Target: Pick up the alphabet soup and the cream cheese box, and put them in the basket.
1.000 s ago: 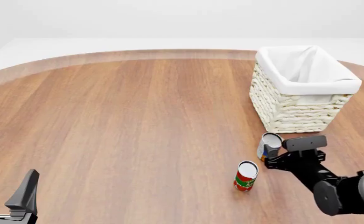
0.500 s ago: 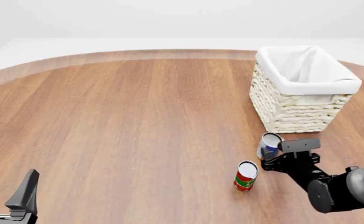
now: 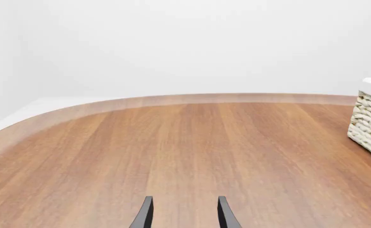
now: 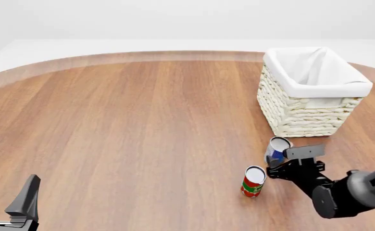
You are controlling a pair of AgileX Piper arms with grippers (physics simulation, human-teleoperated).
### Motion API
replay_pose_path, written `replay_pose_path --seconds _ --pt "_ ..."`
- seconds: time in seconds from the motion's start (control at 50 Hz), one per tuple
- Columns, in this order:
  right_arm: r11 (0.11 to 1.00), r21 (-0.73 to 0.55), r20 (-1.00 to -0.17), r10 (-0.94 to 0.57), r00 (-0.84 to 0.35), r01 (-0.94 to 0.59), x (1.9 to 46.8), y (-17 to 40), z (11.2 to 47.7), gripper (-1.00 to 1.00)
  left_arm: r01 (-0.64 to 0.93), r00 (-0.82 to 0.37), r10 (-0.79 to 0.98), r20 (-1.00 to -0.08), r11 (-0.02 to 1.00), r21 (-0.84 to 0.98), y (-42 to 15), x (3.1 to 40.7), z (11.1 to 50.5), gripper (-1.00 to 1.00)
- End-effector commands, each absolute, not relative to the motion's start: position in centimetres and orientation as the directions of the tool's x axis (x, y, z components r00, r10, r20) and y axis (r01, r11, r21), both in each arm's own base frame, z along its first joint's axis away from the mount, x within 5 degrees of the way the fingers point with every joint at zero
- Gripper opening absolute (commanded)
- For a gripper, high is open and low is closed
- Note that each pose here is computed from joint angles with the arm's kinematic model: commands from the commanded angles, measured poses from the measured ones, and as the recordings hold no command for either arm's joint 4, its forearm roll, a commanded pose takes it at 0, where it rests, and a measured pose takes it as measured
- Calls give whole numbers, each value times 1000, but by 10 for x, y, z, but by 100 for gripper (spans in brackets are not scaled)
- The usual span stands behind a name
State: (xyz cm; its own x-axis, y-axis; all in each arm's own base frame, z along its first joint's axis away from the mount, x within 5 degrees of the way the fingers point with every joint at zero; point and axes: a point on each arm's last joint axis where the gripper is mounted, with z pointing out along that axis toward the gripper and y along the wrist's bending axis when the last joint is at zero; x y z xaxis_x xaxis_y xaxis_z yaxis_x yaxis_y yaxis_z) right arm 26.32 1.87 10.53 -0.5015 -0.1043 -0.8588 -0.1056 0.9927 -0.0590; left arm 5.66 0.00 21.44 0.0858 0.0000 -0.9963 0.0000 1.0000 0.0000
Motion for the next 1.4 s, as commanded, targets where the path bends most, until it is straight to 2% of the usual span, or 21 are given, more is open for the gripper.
replay_pose_path --seconds 0.02,0.64,0.66,1.02,1.4 --pt "993 -51 -850 -97 -519 -103 266 19 96 100 0 86 0 -996 1000 0 0 57 214 100" --pt "994 -42 -832 -90 -547 -100 272 20 78 100 0 86 0 -996 1000 0 0 57 214 100" --pt "994 -44 -833 -92 -546 -100 271 19 78 -100 0 86 0 -996 1000 0 0 57 214 100" --pt "995 -51 -848 -90 -522 -89 265 15 90 -100 0 86 0 -996 1000 0 0 57 214 100" --pt "994 -80 -877 -103 -470 -68 252 6 117 -100 0 86 0 -996 1000 0 0 57 214 100"
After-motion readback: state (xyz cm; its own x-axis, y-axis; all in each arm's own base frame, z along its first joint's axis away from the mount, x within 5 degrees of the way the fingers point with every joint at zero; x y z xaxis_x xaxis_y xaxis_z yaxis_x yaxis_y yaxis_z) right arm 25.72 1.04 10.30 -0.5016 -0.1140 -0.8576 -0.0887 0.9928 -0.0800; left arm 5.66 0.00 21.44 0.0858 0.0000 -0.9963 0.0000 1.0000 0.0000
